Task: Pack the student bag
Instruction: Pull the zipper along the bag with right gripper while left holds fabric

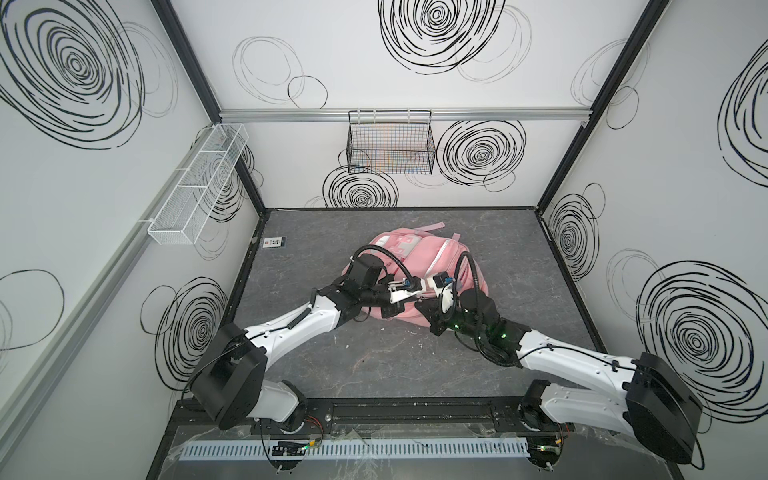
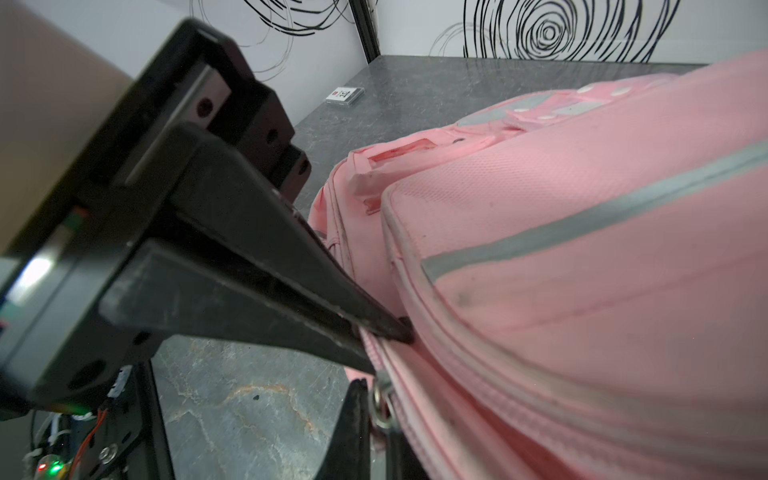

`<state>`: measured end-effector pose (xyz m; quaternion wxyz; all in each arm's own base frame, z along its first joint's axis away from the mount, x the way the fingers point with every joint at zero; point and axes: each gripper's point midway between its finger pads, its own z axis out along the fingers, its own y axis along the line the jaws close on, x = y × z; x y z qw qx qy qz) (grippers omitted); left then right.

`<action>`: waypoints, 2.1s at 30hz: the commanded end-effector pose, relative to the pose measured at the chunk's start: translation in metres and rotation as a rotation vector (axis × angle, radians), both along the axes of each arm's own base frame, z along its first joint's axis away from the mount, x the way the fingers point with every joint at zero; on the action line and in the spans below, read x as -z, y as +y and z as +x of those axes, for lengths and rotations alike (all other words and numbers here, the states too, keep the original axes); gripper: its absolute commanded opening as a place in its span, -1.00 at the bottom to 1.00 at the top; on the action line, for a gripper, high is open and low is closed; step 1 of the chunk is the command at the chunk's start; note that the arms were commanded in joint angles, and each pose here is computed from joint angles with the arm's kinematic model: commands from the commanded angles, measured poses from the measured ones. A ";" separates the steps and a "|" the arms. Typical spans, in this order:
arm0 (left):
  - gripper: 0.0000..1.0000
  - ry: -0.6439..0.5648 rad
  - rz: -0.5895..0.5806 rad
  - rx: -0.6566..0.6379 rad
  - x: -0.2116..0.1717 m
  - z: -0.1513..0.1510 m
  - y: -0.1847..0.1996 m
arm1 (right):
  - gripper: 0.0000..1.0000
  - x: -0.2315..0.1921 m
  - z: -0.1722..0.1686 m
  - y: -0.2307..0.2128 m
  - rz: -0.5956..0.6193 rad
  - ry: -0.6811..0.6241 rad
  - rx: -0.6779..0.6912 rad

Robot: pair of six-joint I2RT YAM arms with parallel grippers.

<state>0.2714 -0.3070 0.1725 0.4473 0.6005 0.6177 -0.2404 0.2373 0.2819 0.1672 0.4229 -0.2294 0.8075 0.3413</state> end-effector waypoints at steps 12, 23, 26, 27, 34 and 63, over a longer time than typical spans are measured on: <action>-1.00 -0.208 0.085 -0.145 0.000 0.038 0.035 | -1.00 -0.006 -0.026 -0.077 -0.050 0.352 0.173; -1.00 -0.391 0.152 -0.434 -0.019 0.076 0.129 | -1.00 0.015 0.012 -0.157 -0.169 0.398 0.392; -1.00 -0.451 0.133 -0.494 -0.032 0.079 0.146 | -1.00 0.013 0.018 -0.158 -0.170 0.392 0.393; -1.00 -0.469 0.139 -0.511 -0.033 0.079 0.150 | -1.00 0.012 0.019 -0.156 -0.167 0.384 0.383; -1.00 -0.514 0.206 -0.732 -0.040 0.106 0.193 | -1.00 -0.004 0.032 -0.172 -0.194 0.329 0.479; -0.43 -0.221 0.143 0.003 -0.018 -0.026 0.015 | -1.00 -0.109 -0.028 -0.004 0.280 0.271 -0.067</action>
